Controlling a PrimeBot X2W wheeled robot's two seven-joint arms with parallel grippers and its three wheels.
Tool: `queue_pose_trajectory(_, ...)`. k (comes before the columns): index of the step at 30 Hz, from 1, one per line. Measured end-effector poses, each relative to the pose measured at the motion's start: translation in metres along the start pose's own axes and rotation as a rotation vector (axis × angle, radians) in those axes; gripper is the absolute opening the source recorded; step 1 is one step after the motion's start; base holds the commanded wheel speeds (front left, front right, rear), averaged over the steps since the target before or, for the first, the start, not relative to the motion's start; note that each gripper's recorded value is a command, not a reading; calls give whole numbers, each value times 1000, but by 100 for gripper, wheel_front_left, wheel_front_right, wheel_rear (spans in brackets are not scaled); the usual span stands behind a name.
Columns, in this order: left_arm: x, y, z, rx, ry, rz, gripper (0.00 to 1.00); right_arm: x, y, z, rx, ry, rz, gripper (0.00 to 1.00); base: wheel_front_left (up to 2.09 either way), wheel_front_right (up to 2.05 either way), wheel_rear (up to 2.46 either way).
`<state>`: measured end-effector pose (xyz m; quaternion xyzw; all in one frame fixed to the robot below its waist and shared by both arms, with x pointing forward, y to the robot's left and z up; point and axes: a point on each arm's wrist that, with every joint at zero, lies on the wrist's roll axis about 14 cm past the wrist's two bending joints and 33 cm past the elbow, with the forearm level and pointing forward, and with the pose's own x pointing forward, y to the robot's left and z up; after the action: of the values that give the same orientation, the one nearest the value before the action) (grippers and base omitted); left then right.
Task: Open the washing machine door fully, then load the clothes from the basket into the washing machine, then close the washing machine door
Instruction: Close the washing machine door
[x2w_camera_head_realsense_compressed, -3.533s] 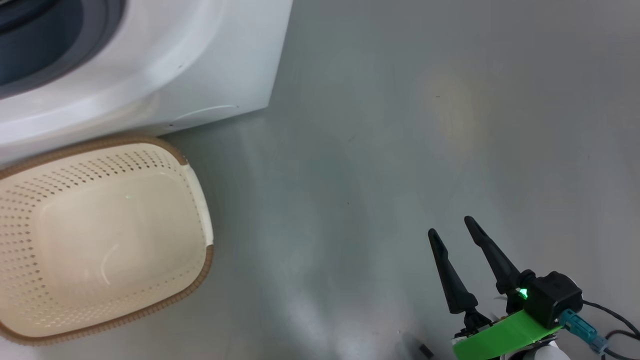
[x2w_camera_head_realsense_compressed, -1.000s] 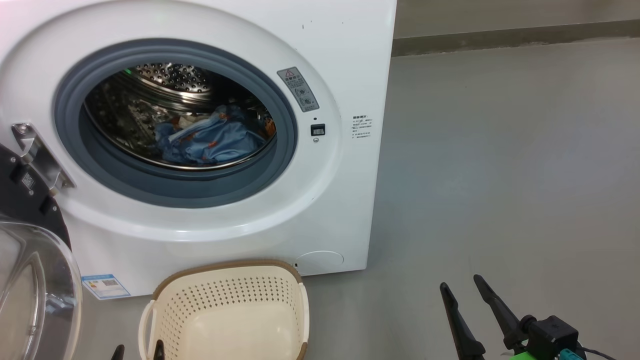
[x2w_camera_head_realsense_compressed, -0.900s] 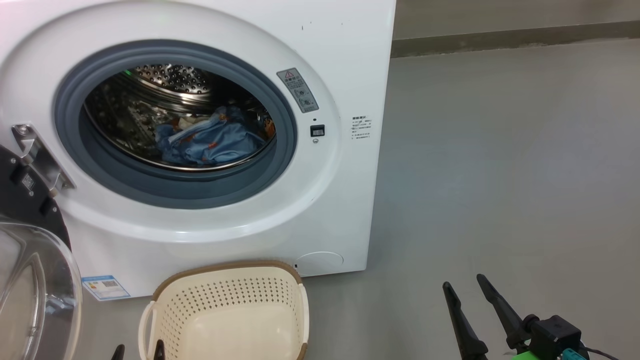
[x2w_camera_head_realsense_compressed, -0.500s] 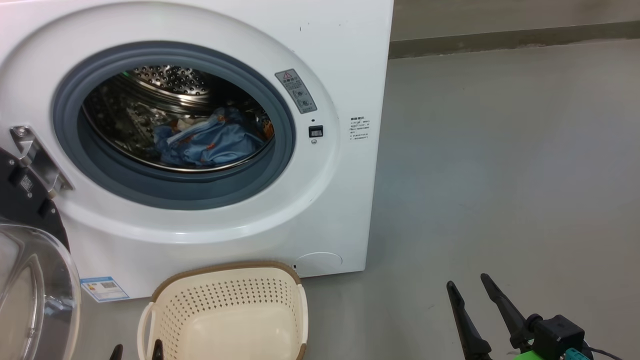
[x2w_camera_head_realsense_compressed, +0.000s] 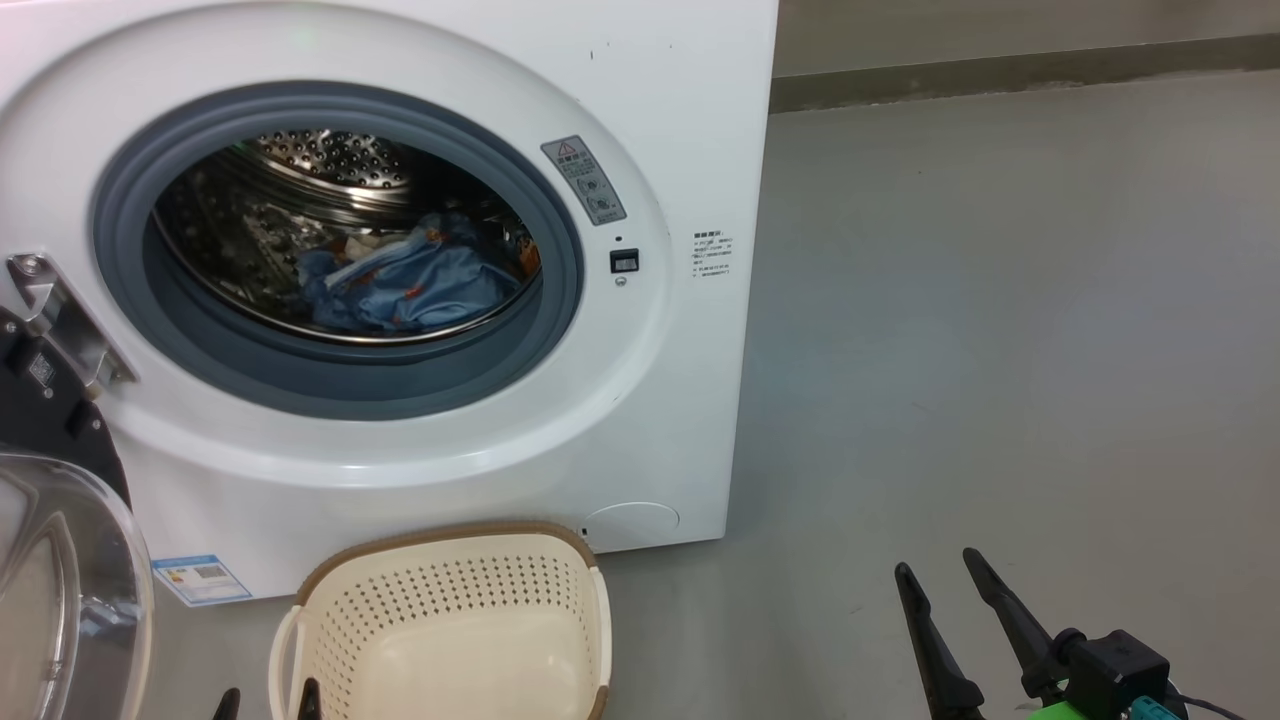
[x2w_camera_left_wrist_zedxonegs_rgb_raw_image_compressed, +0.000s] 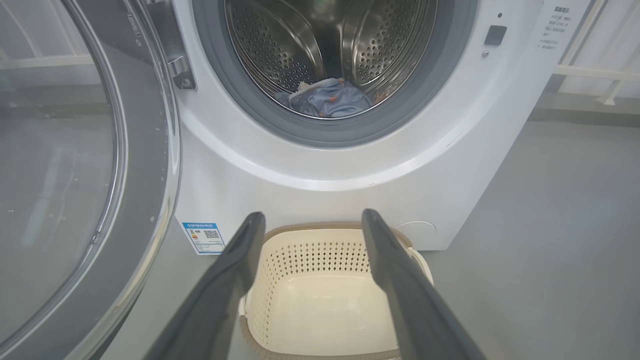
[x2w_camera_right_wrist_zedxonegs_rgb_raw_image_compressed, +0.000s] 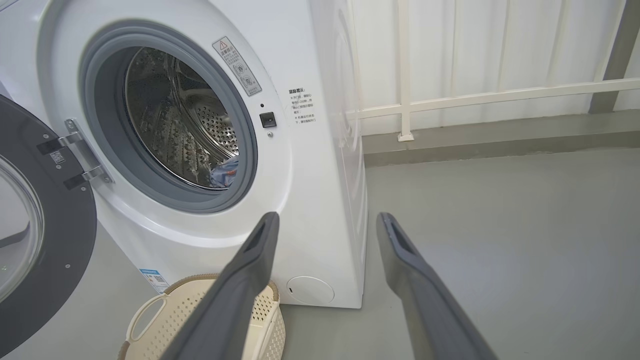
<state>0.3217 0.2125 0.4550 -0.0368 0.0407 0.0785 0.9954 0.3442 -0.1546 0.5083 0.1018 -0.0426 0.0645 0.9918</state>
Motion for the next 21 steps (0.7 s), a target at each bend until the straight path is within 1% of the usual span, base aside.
queue_pose_trajectory(21, 6, -3, -1, -4, 5, -16, 100, -2, -6, -1, -6, 3, -15, 100, 0, 0, 0)
